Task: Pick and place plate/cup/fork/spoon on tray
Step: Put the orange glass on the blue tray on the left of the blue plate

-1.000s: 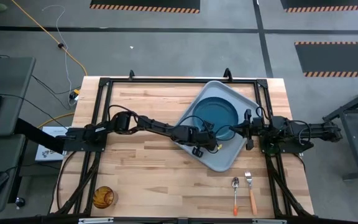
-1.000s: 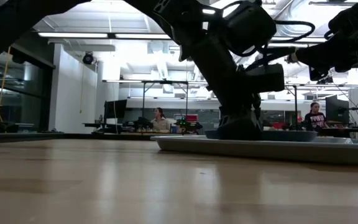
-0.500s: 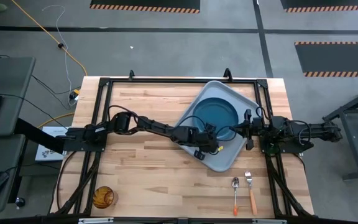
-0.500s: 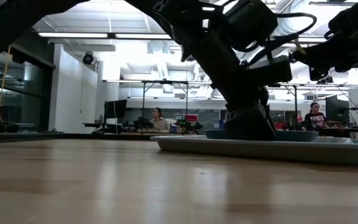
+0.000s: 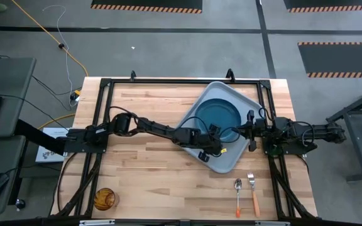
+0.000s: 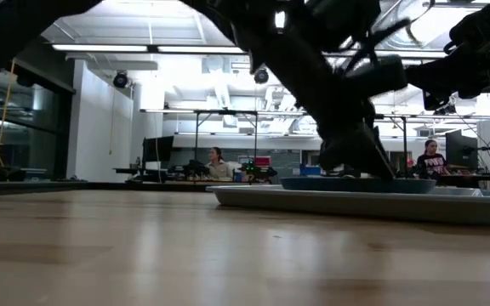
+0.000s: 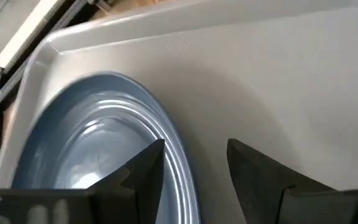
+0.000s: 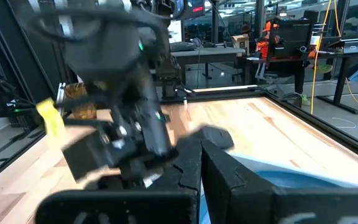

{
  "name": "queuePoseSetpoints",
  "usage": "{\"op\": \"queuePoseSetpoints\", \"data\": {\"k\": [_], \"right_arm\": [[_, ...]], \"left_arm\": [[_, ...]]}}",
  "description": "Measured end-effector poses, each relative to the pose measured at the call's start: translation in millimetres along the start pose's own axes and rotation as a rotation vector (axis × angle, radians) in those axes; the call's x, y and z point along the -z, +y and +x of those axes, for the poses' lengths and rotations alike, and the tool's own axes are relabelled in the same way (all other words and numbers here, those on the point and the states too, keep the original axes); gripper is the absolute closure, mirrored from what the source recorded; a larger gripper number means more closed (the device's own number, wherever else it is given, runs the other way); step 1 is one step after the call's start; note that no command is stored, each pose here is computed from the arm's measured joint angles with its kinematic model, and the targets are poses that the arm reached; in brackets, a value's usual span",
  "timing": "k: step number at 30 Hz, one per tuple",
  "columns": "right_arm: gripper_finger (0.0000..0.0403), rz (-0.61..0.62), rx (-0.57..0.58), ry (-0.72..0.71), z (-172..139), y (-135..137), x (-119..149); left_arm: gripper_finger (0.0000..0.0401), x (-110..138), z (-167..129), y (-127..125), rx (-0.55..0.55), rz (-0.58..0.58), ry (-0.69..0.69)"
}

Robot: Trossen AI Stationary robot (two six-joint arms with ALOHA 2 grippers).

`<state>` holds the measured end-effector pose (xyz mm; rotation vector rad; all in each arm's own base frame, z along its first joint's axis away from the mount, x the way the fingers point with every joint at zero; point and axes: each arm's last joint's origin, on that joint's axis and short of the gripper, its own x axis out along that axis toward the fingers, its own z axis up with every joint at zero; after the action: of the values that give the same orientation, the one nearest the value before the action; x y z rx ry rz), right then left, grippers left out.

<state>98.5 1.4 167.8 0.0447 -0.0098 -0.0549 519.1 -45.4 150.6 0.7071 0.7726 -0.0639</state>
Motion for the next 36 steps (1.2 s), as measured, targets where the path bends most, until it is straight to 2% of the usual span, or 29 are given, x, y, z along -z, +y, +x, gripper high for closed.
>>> {"op": "queuePoseSetpoints", "data": {"k": [5, 10, 13, 16, 19, 24, 28, 32, 36], "right_arm": [[0.0402, 0.000, 0.000, 0.000, 0, 0, 0], [0.0402, 0.000, 0.001, 0.000, 0, 0, 0], [0.0402, 0.000, 0.001, 0.002, 0, 0, 0], [0.0402, -0.001, 0.001, 0.008, 1, 0, 1], [0.0402, -0.001, 0.001, 0.014, 1, 0, 1], [0.0402, -0.001, 0.001, 0.014, 1, 0, 1], [0.0402, -0.001, 0.001, 0.013, 1, 0, 1], [0.0402, -0.001, 0.000, 0.013, 1, 0, 1], [0.0402, -0.001, 0.001, 0.013, 1, 0, 1]], "left_arm": [[0.0240, -7, -33, 5, 0.055, -0.054, 0.078], [0.0240, -9, -83, 21, 0.127, -0.233, 0.153], [0.0240, -4, -116, 29, 0.167, -0.342, 0.153], [0.0240, 1, -152, 24, 0.202, -0.427, 0.107], [0.0240, 10, -190, 4, 0.235, -0.489, 0.079], [0.0240, 29, -256, -48, 0.341, -0.524, 0.098], [0.0240, 38, -310, -82, 0.440, -0.447, 0.158], [0.0240, 43, -345, -109, 0.481, -0.448, 0.211], [0.0240, 44, -364, -136, 0.543, -0.402, 0.233]]}}
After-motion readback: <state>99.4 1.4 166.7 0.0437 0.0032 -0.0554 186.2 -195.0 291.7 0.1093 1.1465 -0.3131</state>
